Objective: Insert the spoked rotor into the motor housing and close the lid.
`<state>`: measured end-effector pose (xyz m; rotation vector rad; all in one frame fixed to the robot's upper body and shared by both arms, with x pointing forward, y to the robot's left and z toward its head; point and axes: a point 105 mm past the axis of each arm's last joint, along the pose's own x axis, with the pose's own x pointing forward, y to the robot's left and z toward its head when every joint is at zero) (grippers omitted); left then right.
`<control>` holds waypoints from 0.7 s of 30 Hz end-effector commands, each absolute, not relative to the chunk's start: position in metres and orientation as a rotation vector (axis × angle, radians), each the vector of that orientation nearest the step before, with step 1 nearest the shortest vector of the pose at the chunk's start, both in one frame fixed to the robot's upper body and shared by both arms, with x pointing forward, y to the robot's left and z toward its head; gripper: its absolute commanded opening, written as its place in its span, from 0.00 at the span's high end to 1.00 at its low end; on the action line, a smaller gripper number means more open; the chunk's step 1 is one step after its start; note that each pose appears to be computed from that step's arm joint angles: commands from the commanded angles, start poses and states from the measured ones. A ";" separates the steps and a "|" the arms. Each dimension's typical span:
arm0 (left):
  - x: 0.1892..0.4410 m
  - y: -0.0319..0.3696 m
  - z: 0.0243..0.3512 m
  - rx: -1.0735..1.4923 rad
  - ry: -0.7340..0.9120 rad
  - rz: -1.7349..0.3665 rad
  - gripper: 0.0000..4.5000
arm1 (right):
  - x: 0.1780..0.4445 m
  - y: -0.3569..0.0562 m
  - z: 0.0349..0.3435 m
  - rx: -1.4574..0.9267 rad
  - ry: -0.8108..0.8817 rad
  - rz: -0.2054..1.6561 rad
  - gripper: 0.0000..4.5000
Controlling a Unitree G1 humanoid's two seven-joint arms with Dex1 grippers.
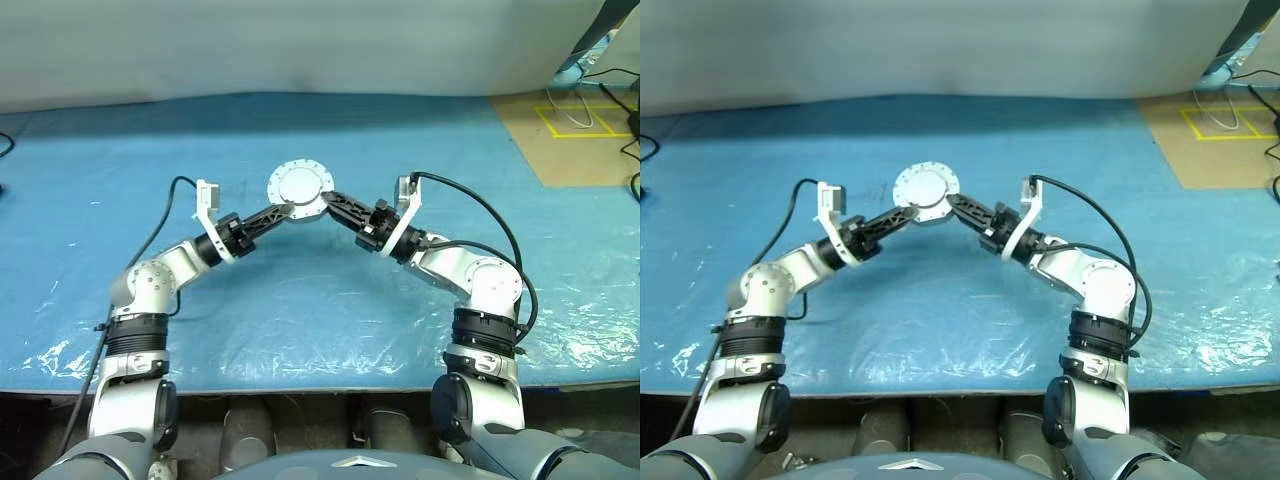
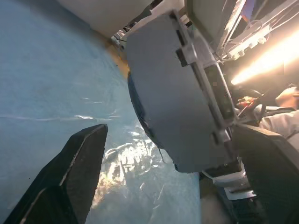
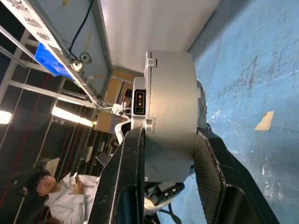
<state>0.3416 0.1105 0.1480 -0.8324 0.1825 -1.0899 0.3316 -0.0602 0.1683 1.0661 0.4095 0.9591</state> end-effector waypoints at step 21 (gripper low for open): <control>0.354 0.071 0.173 -1.009 0.177 -1.098 0.29 | 0.322 -0.059 0.193 1.037 0.323 1.042 0.76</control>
